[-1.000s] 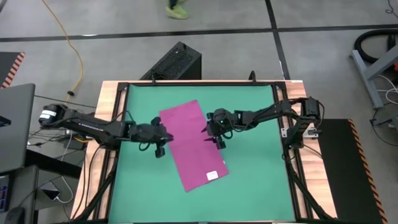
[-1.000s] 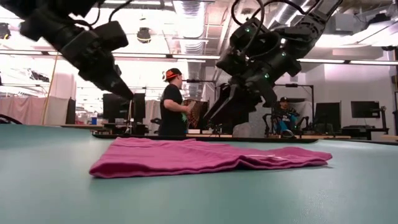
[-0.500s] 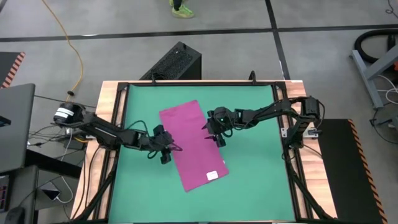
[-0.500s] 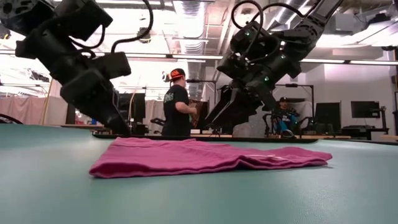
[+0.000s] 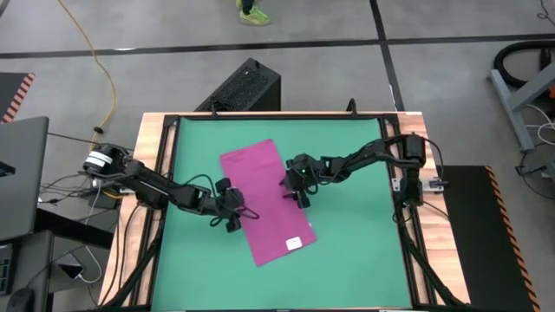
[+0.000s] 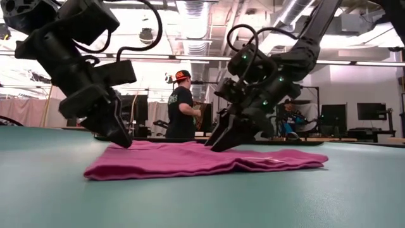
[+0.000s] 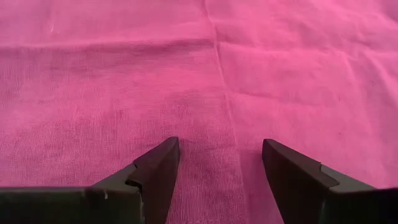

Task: Roll towel
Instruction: Fold the violet towel

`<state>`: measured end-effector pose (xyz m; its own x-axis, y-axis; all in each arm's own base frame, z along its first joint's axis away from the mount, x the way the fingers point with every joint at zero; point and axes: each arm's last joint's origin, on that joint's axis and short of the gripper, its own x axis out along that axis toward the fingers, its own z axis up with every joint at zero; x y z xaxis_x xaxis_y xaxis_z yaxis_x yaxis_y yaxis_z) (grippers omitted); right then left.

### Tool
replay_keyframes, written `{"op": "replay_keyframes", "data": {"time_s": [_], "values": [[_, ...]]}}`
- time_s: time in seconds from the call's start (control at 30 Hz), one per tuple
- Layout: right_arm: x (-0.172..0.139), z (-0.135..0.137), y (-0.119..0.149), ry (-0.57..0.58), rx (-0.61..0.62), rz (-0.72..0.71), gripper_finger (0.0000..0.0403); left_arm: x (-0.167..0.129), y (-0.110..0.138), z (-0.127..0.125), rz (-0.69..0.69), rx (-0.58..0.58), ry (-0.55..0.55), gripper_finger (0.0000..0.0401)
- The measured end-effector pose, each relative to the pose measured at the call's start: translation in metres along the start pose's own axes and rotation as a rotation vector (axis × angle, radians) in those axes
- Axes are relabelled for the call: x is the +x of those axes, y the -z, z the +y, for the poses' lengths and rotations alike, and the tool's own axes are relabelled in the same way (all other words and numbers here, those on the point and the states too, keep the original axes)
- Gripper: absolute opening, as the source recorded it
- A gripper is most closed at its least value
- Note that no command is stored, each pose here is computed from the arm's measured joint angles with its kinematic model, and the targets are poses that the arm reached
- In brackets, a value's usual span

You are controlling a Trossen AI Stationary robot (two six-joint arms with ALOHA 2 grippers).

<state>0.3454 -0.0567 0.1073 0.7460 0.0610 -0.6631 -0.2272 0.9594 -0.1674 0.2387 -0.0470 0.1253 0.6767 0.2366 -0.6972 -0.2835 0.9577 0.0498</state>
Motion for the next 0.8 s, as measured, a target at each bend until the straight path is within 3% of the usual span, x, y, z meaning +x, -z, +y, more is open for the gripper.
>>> {"op": "replay_keyframes", "data": {"time_s": [0.43,0.8], "values": [[-0.002,0.003,-0.003,0.008,0.082,-0.002,0.0257,-0.003,0.004,-0.004,0.022,0.031,0.027,0.0167],[0.004,0.037,-0.015,-0.043,0.124,-0.01,0.0257,-0.002,0.025,0.005,0.096,0.039,-0.055,0.0167]]}}
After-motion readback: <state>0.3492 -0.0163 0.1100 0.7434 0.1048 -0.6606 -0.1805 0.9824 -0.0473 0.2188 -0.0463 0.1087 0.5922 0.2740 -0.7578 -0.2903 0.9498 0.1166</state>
